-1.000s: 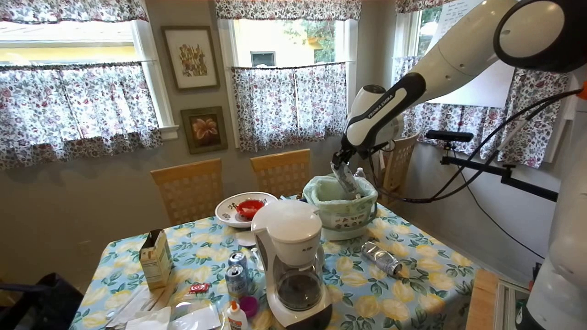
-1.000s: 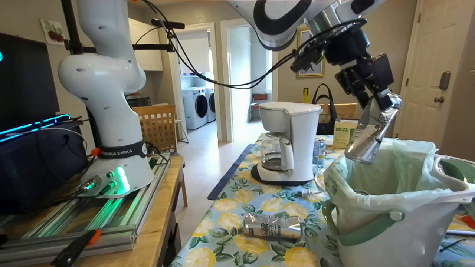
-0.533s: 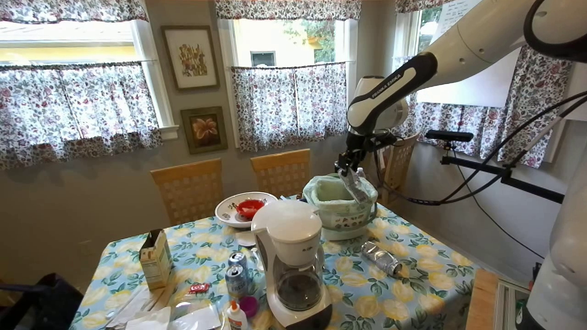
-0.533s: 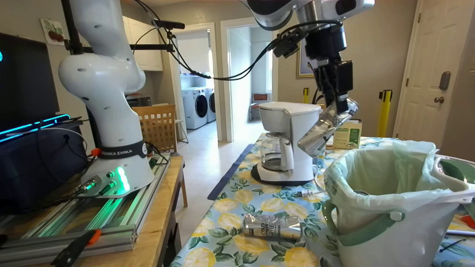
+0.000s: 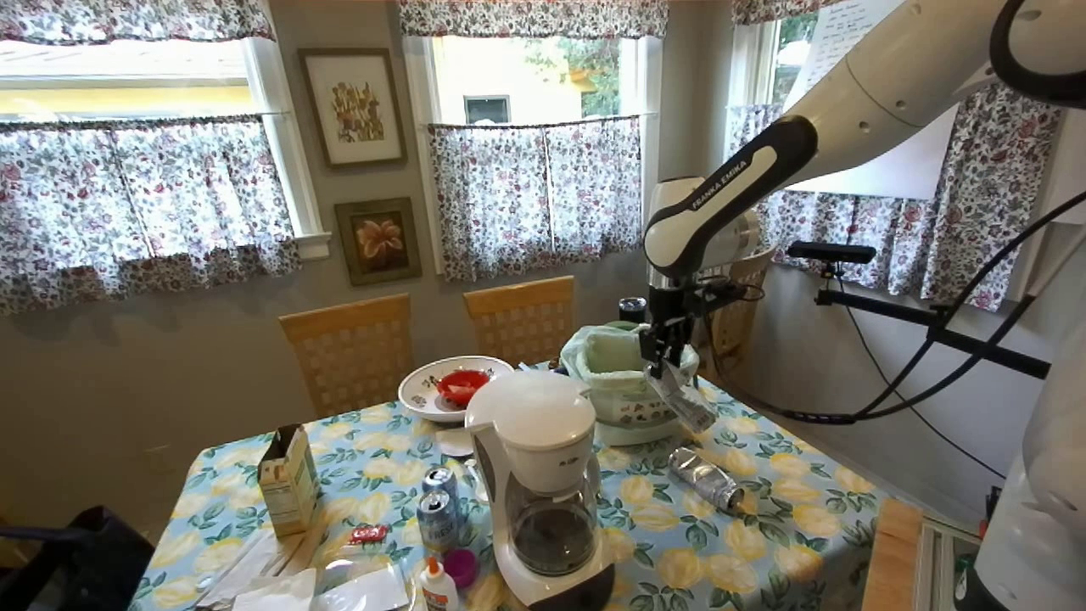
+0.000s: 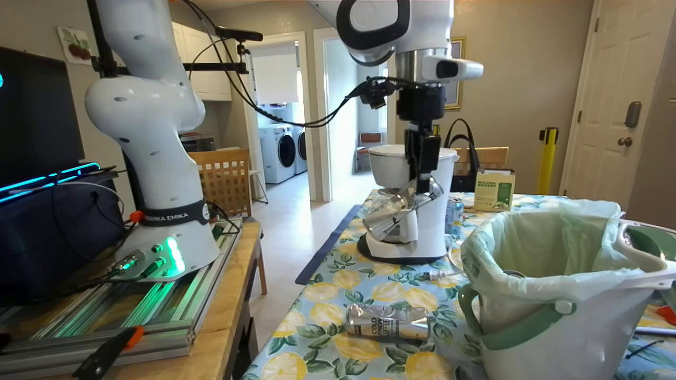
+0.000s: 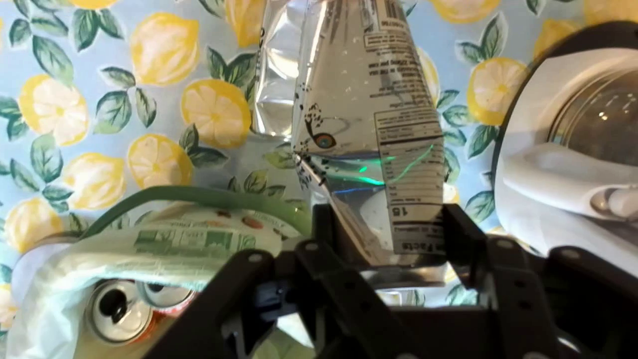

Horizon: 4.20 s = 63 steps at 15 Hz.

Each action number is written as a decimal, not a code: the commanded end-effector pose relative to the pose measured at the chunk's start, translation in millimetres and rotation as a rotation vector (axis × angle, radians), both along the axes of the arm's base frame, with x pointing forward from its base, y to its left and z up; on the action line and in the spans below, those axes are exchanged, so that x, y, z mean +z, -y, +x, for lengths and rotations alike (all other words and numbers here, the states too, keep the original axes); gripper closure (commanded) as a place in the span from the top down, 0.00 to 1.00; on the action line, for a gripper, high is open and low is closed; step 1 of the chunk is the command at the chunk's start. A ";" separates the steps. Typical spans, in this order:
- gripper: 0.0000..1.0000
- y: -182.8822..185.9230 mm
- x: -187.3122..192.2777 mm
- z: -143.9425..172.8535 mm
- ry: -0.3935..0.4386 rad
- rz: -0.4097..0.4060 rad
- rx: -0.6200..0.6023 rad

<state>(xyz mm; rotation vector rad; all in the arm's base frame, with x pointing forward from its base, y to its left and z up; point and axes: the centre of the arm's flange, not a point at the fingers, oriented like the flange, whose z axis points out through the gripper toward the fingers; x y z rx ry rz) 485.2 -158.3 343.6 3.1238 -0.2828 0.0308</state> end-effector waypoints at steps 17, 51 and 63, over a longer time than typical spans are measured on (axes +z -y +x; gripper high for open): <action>0.82 7.8 -173.5 18.9 -0.194 -0.080 -0.063; 1.00 125.0 -69.7 109.2 0.253 -0.239 -0.072; 1.00 132.0 -118.8 108.0 0.044 -0.165 -0.082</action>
